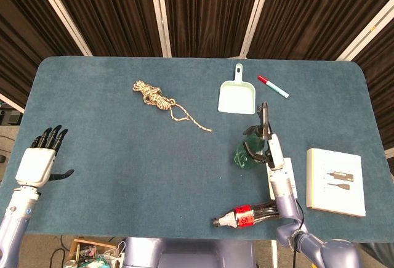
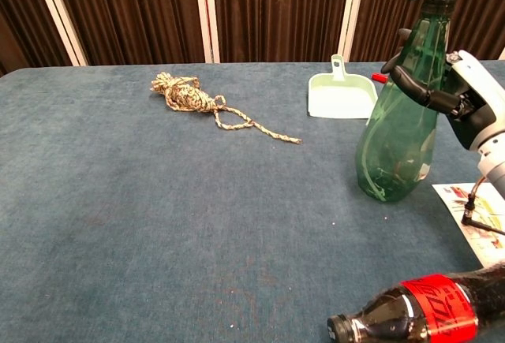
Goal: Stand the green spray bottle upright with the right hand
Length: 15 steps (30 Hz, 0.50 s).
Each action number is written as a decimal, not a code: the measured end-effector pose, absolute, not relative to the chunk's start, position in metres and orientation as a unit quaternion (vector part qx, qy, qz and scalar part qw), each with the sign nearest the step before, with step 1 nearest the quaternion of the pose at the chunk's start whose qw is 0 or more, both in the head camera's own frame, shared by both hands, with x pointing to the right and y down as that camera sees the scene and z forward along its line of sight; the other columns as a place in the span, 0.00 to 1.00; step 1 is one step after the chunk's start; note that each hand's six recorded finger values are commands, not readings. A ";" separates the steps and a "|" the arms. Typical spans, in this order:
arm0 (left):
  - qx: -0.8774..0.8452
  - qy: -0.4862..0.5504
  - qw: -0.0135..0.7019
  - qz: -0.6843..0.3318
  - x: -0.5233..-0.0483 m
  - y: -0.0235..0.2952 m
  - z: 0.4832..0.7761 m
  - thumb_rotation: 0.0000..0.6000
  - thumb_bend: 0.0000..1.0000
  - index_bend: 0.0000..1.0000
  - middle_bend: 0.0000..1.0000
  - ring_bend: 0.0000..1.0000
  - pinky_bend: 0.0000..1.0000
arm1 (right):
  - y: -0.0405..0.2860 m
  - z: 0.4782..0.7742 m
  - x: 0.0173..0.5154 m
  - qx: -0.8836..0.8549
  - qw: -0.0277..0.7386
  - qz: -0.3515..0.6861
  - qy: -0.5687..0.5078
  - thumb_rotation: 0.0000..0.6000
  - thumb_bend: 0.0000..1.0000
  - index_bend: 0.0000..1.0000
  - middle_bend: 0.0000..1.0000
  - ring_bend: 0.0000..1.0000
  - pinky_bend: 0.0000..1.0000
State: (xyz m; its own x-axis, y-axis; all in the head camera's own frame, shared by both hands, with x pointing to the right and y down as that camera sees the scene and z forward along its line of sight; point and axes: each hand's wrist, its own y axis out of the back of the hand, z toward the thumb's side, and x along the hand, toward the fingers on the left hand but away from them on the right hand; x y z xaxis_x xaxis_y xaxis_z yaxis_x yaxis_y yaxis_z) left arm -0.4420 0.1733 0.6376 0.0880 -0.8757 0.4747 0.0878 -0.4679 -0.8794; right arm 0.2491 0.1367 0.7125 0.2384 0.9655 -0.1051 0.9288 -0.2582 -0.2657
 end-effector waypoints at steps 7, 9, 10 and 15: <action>-0.616 0.321 0.405 -0.595 -0.443 0.174 0.637 1.00 0.06 0.00 0.00 0.00 0.17 | 0.140 0.714 0.252 -0.784 0.079 0.130 -0.602 1.00 0.58 0.44 0.00 0.00 0.00; -0.616 0.321 0.405 -0.595 -0.443 0.174 0.637 1.00 0.06 0.00 0.00 0.00 0.17 | 0.141 0.714 0.253 -0.785 0.086 0.133 -0.599 1.00 0.50 0.29 0.00 0.00 0.00; -0.616 0.321 0.405 -0.595 -0.444 0.174 0.637 1.00 0.06 0.00 0.00 0.00 0.17 | 0.142 0.714 0.253 -0.786 0.092 0.135 -0.596 1.00 0.46 0.19 0.00 0.00 0.00; -0.615 0.321 0.404 -0.596 -0.444 0.174 0.637 1.00 0.06 0.00 0.00 0.00 0.17 | 0.146 0.711 0.252 -0.794 0.121 0.137 -0.580 1.00 0.31 0.00 0.00 0.00 0.00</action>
